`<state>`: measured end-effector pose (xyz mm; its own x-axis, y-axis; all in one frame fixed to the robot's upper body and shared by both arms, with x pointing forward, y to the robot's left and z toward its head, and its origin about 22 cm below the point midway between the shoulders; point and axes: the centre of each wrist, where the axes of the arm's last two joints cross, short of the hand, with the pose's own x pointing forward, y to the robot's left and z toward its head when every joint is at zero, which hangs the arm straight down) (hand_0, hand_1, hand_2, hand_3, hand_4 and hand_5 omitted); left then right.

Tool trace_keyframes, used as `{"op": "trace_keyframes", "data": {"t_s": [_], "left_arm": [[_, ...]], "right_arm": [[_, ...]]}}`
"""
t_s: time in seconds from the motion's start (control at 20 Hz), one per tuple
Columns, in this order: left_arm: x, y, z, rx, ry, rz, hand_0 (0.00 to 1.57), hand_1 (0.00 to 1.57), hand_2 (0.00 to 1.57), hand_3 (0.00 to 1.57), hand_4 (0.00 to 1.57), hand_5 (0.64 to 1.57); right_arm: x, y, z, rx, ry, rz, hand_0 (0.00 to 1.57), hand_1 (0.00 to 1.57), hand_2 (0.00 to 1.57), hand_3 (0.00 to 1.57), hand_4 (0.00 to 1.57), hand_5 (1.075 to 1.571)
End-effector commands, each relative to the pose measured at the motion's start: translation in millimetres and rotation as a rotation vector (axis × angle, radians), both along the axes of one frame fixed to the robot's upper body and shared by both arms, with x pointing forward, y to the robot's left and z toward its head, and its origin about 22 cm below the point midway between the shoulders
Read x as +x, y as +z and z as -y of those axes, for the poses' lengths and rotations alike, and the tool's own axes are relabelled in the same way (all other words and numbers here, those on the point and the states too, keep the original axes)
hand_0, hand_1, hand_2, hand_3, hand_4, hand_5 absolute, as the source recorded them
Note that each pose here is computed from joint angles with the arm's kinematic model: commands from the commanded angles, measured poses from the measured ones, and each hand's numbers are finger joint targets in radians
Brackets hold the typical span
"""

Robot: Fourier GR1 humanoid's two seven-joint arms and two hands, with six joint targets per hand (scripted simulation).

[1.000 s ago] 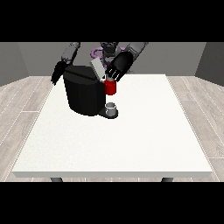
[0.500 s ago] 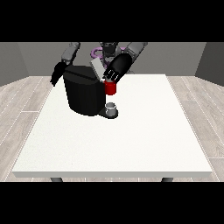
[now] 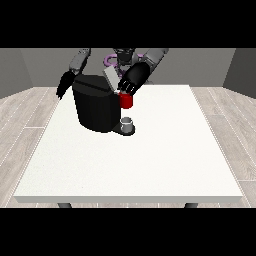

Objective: Insert the coffee pod into the coffee machine and close the lid

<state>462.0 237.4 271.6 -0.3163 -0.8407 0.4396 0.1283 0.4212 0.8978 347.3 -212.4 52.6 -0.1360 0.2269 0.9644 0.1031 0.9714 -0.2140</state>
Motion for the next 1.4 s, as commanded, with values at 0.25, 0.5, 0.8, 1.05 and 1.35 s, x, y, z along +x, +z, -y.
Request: {"op": "trace_keyframes", "data": {"t_s": [0.25,0.5,0.8,1.05,1.35], "left_arm": [[0,18,0,0.022,0.04,0.081,1.27,1.27,1.27,1.18,0.17,1.571],[0,-17,-2,0.135,0.028,0.083,1.21,1.21,1.22,1.09,0.0,1.571],[0,10,-16,0.137,0.035,0.091,1.1,1.1,1.13,0.99,0.0,1.571],[1,11,5,0.071,0.02,0.163,1.14,1.14,1.14,0.96,0.0,1.571],[0,21,-14,0.049,0.031,0.203,1.24,1.24,1.2,0.97,0.0,1.571]], "right_arm": [[4.0,14,-17,-0.02,0.018,0.012,0.0,0.0,0.0,0.0,0.0,1.571],[-3.0,2,-12,-0.004,-0.002,0.012,0.0,0.0,0.0,0.0,0.15,1.571],[4.6,16,-11,-0.018,-0.002,0.029,0.0,0.0,0.0,0.0,0.0,1.571],[7.5,15,-18,-0.011,-0.015,0.031,0.0,0.0,0.0,0.0,0.0,1.571],[8.5,26,-13,-0.006,0.02,0.065,0.0,0.0,0.0,0.0,0.08,1.571]]}}
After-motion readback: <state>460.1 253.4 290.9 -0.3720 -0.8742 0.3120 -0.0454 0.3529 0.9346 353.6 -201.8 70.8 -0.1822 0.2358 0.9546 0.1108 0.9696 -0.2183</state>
